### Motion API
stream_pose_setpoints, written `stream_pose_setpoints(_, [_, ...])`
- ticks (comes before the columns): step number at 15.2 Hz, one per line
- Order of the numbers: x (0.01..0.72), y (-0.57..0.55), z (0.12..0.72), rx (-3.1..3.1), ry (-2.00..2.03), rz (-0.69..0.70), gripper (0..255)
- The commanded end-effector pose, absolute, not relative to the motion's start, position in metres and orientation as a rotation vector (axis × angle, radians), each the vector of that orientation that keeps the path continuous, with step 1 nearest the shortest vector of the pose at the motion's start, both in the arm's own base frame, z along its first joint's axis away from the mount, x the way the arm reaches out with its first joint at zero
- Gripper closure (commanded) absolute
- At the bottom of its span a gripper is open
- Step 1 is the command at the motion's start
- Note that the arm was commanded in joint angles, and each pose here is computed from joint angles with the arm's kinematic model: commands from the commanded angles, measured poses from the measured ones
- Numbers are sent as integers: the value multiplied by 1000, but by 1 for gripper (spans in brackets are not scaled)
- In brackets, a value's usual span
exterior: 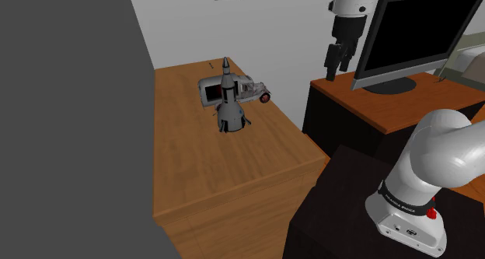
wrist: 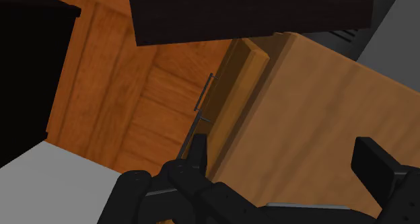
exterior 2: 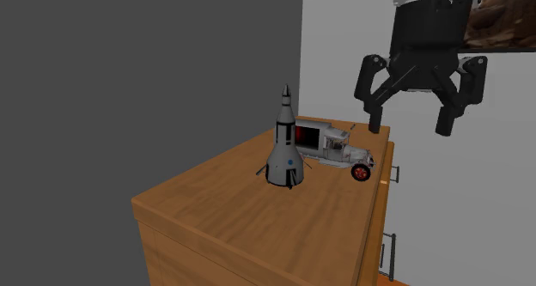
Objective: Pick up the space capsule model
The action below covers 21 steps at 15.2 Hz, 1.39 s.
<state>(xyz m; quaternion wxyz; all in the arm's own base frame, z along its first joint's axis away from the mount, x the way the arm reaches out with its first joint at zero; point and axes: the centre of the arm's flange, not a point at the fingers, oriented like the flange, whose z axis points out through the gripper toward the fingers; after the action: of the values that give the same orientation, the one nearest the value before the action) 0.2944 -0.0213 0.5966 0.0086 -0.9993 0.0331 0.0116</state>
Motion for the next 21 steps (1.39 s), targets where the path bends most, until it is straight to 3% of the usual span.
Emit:
stream_pose_setpoints(1, [294, -21, 597, -3122, 103, 36, 0])
stream_pose_setpoints(21, [496, 72, 615, -3112, -317, -403, 0])
